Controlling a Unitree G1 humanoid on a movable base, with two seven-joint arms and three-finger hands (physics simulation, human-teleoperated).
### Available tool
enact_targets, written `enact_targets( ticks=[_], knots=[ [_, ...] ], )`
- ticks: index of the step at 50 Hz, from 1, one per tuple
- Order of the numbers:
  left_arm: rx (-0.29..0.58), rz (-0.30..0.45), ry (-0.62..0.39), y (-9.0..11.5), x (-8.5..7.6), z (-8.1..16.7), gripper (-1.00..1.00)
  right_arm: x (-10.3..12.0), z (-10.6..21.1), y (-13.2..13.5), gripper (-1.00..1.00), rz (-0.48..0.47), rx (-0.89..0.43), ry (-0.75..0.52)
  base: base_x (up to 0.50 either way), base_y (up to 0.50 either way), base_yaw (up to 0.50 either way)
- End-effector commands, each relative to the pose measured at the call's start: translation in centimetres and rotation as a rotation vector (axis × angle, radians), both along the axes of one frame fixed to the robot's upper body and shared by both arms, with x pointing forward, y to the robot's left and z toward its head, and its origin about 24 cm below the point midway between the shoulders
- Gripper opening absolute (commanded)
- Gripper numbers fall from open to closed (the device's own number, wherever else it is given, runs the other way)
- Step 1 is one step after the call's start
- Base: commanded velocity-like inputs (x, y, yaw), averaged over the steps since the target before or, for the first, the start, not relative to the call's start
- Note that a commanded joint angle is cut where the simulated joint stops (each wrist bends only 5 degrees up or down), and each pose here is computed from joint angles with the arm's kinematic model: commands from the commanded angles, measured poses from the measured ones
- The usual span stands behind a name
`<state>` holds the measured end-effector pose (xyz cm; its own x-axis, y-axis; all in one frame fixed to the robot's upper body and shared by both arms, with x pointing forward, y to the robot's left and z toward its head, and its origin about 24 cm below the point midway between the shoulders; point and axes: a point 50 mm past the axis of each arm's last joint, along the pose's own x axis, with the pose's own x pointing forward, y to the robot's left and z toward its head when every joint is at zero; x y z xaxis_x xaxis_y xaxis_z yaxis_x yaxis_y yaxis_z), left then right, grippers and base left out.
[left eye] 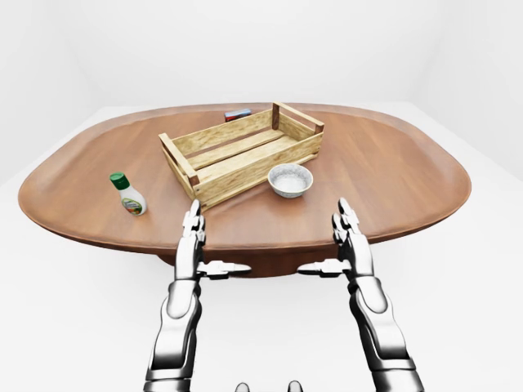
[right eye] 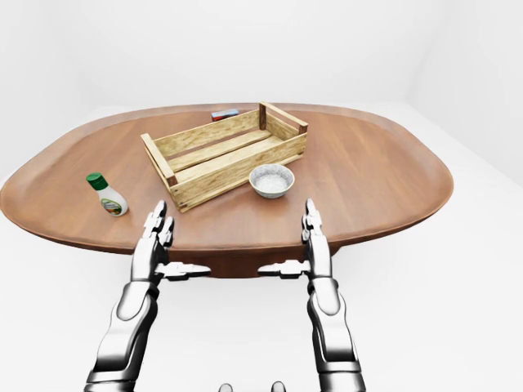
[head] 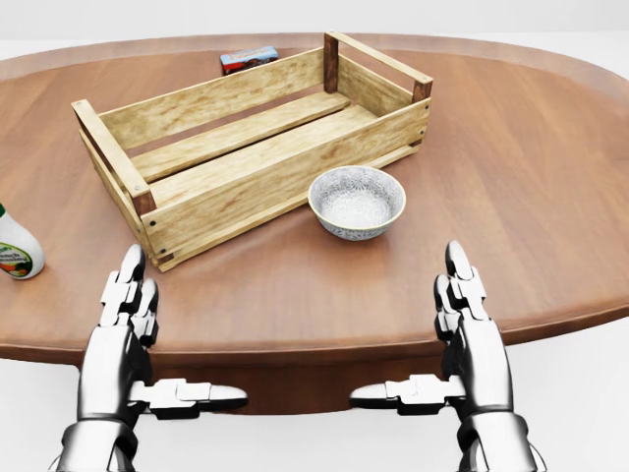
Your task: Pick up the salad dressing and put it in the tray.
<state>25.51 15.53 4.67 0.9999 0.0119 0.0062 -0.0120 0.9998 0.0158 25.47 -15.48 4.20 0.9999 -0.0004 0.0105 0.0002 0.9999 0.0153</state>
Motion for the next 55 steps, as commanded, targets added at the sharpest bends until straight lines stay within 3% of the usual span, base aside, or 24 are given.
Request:
enact_targets(
  ticks=[1,5,10,17,25,28,31,37,46,50,55],
  knots=[
    [0.038,0.022,-0.192,2.0,0.0,5.5,1.0,-0.3,2.0,-1.5,1.0,-0.032,-0.003,-0.059,0.0,0.0,0.0],
    [0.051,0.035,-0.34,3.1,0.1,9.1,1.0,-1.1,4.0,-1.4,1.0,-0.026,0.006,-0.155,0.0,0.0,0.0],
    [0.051,0.084,-0.642,5.6,-0.8,16.2,1.0,-3.0,8.4,-1.8,1.0,-0.092,-0.108,-0.302,0.0,0.0,0.0],
    [-0.001,0.187,-0.825,9.3,-1.1,21.3,1.0,-5.7,12.8,-2.4,1.0,-0.174,-0.222,-0.498,0.0,0.0,0.0],
    [-0.017,0.293,-0.776,12.8,0.5,22.4,1.0,-8.7,15.5,-3.8,1.0,-0.308,-0.34,-0.615,0.0,0.0,0.0],
    [-0.009,0.319,-0.751,13.7,0.9,22.4,1.0,-10.9,16.8,-4.2,1.0,-0.371,-0.403,-0.667,0.0,0.0,0.0],
    [0.001,0.349,-0.728,14.7,1.4,22.6,1.0,-12.5,16.3,-5.9,1.0,-0.473,-0.412,-0.606,0.0,0.0,0.0],
    [0.012,0.386,-0.707,16.0,1.6,22.9,1.0,-13.9,15.3,-7.5,1.0,-0.547,-0.425,-0.516,0.0,0.0,0.0],
    [0.018,0.427,-0.687,17.4,1.8,23.3,1.0,-15.4,14.8,-8.7,1.0,-0.568,-0.371,-0.46,0.0,0.0,0.0],
    [0.016,0.441,-0.677,17.8,1.8,23.3,1.0,-15.5,14.7,-8.8,1.0,-0.632,-0.484,-0.433,0.11,0.38,0.0],
    [0.016,0.442,-0.675,17.8,1.8,23.3,1.0,-15.6,14.4,-8.9,1.0,-0.637,-0.471,-0.407,0.15,0.5,0.0]
  ],
)
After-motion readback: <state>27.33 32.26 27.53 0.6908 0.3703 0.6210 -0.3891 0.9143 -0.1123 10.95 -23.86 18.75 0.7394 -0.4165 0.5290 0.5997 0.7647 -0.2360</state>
